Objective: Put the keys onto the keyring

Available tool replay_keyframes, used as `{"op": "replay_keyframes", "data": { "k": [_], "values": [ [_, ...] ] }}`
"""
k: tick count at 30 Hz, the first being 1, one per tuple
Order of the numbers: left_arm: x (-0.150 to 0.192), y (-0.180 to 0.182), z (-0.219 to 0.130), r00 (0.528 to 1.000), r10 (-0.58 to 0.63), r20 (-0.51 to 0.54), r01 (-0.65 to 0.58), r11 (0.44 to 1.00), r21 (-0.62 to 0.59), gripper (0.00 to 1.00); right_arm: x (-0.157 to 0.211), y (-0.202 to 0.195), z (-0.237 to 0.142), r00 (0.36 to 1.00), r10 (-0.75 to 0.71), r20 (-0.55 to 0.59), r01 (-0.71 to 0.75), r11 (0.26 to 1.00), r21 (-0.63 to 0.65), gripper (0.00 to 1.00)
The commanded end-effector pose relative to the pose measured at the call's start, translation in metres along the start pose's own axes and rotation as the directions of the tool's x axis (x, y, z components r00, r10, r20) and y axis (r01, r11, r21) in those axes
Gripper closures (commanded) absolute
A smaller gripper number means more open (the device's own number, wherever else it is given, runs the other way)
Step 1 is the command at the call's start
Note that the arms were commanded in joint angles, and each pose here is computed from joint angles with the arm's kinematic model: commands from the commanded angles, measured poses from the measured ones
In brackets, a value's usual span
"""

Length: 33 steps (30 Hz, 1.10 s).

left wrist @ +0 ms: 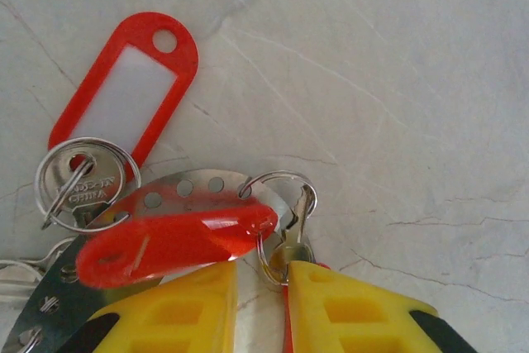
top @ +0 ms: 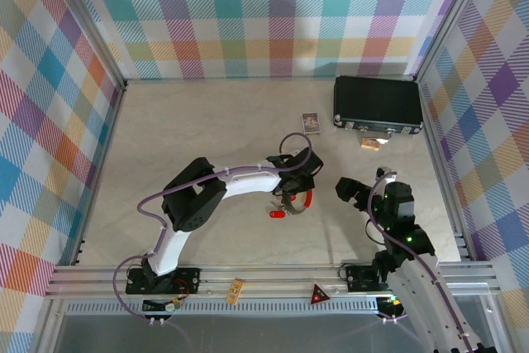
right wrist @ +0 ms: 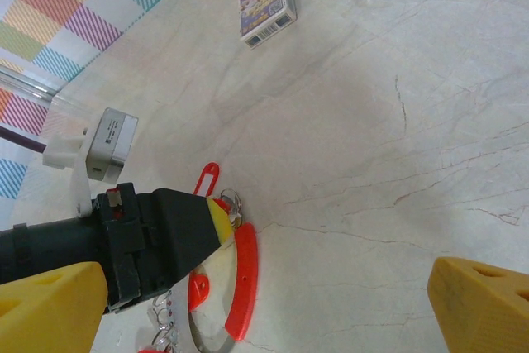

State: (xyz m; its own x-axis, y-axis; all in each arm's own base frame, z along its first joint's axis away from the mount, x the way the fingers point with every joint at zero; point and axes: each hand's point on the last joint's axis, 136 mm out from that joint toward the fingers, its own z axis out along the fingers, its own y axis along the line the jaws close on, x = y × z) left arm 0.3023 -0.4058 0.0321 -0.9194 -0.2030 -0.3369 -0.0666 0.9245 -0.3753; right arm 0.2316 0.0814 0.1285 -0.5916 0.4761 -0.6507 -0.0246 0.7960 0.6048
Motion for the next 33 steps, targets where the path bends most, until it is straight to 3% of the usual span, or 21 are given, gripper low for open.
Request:
{"op": "replay_keyframes", "data": {
  "k": [1, 14, 20, 33],
  "values": [
    [-0.001, -0.004, -0.002, 1.000, -0.012, 0.010, 0.012, 1.000, -0.019, 0.76, 0.000, 0.000, -0.001, 1.000, 0.016, 0.001, -0.016, 1.000, -0.004, 0.01],
    [-0.006, 0.000, 0.003, 0.999, -0.032, 0.041, 0.034, 0.998, -0.050, 0.83, 0.001, 0.003, -0.001, 1.000, 0.016, -0.002, -0.016, 1.000, -0.025, 0.01],
    [-0.009, -0.003, 0.002, 0.998, -0.031, 0.051, 0.034, 0.998, -0.046, 1.00, 0.001, 0.003, -0.001, 1.000, 0.012, -0.001, -0.012, 1.000, -0.027, 0.01],
    [-0.025, -0.005, -0.045, 0.991, 0.072, 0.110, -0.069, 0.997, -0.026, 1.00, 0.002, 0.006, 0.001, 1.000, 0.004, -0.002, -0.004, 0.999, -0.049, 0.01]
  ]
}}
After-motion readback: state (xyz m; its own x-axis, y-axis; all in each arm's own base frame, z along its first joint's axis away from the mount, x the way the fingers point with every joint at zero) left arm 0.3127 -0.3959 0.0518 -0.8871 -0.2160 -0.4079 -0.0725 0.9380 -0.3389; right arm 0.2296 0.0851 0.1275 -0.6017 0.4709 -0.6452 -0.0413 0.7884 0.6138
